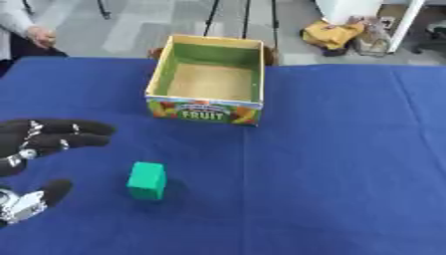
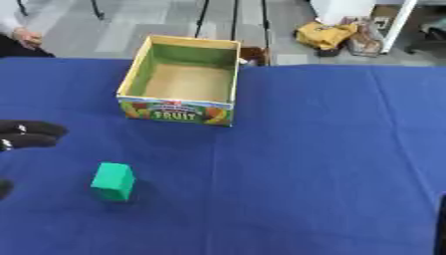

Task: Pick up objects on the table and place them in the box.

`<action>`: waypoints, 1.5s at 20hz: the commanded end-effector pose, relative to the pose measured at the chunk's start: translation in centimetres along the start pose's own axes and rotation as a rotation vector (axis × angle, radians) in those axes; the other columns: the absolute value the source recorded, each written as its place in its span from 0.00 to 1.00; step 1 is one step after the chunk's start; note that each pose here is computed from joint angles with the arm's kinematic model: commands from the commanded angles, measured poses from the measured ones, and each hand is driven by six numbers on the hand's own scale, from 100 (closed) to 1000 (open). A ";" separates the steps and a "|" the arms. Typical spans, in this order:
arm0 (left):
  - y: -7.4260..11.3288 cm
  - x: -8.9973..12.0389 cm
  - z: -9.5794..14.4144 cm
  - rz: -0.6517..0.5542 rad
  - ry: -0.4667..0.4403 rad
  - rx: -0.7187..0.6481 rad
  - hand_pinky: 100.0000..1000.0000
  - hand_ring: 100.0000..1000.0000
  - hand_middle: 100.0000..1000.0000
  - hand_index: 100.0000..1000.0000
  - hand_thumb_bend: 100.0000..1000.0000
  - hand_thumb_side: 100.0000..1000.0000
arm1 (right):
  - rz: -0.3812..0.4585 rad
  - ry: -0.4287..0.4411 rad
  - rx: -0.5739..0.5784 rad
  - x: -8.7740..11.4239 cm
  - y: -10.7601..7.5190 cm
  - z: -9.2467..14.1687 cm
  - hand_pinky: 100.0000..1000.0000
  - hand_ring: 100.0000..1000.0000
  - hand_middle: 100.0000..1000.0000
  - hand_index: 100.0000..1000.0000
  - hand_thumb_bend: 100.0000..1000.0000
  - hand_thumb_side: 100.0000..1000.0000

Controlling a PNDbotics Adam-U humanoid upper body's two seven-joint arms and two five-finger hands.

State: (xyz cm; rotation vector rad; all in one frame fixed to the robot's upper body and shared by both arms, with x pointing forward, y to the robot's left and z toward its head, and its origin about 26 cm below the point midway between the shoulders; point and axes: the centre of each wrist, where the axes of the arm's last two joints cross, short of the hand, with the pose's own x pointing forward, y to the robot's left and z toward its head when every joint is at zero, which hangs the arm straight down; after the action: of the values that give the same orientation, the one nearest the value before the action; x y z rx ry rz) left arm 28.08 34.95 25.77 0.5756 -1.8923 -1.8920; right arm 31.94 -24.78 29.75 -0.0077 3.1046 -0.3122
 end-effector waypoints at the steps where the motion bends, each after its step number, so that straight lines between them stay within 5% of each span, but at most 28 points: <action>1: 1.2 -0.3 0.0 -0.040 0.017 -0.034 0.83 0.88 0.92 1.00 0.09 1.00 | 0.005 -0.030 0.020 0.5 -0.3 -0.7 0.79 0.83 0.53 0.83 0.00 0.71; 7: 1.1 -1.5 -0.1 -0.005 0.022 -0.092 0.83 0.88 0.93 1.00 0.01 1.00 | 0.002 -0.025 0.022 0.5 -0.3 -0.7 0.79 0.83 0.52 0.83 0.00 0.70; 10: 1.3 -1.9 -0.2 0.015 0.023 -0.125 0.84 0.92 1.00 1.00 0.00 0.92 | 0.000 -0.024 0.021 0.5 -0.3 -0.6 0.79 0.83 0.52 0.83 0.00 0.69; 13: 1.3 -2.2 -0.6 0.036 0.007 -0.158 0.87 0.96 1.00 1.00 0.00 1.00 | -0.002 -0.023 0.022 0.5 -0.3 -0.6 0.79 0.83 0.52 0.83 0.00 0.69; 14: 1.3 -2.4 -0.7 0.045 0.003 -0.170 0.88 0.98 1.00 1.00 0.13 1.00 | -0.003 -0.022 0.022 0.5 -0.3 -0.6 0.79 0.83 0.52 0.83 0.00 0.69; 19: 1.2 -3.3 -0.9 0.077 0.000 -0.213 0.89 0.97 1.00 1.00 0.19 1.00 | -0.008 -0.020 0.019 0.5 -0.2 -0.6 0.79 0.83 0.52 0.83 0.00 0.69; 30: 0.5 -5.3 -1.5 0.138 0.015 -0.332 0.89 0.95 0.98 1.00 0.08 1.00 | -0.014 -0.014 0.014 0.5 -0.1 -0.5 0.79 0.83 0.52 0.82 0.00 0.67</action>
State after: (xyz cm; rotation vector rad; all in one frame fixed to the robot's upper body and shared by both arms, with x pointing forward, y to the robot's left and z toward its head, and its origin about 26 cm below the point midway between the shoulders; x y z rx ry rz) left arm 33.28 36.38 25.39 0.3866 -1.6044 -1.8068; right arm 31.95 -24.70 29.49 -0.0265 3.1198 -0.3229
